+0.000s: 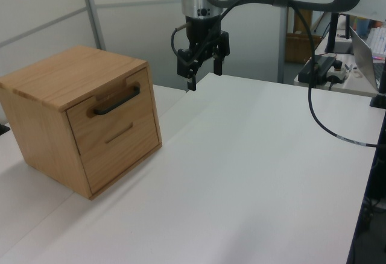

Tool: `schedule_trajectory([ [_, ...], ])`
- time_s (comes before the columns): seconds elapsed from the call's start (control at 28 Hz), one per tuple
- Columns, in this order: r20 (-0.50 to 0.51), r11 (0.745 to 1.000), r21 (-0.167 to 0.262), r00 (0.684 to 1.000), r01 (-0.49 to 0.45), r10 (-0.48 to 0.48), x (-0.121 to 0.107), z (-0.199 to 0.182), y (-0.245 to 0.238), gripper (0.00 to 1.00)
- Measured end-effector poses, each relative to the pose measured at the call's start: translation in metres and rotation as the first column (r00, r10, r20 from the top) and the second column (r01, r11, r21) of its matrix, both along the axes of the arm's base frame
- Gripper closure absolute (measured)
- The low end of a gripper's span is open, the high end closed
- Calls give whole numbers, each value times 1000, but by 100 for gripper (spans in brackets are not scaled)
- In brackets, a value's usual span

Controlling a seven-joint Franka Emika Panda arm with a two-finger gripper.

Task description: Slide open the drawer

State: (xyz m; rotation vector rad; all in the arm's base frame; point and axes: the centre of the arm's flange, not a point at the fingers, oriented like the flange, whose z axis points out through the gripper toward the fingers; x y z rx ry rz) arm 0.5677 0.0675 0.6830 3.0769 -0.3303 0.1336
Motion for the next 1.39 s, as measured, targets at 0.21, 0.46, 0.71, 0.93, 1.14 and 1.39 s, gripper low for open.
schedule_trajectory([
  [0.21,12,991,-8,991,133,-133,-7,3,-2,0],
  [0.46,-14,976,-35,976,216,-216,-51,-3,1,0],
  [0.71,-18,970,-46,971,238,-239,-111,-1,9,0],
  [0.93,-21,967,-34,967,251,-252,-146,-3,11,0],
  [1.14,39,946,29,946,322,-323,-165,-15,11,2],
  [1.39,125,846,127,838,517,-531,-159,-38,9,2],
])
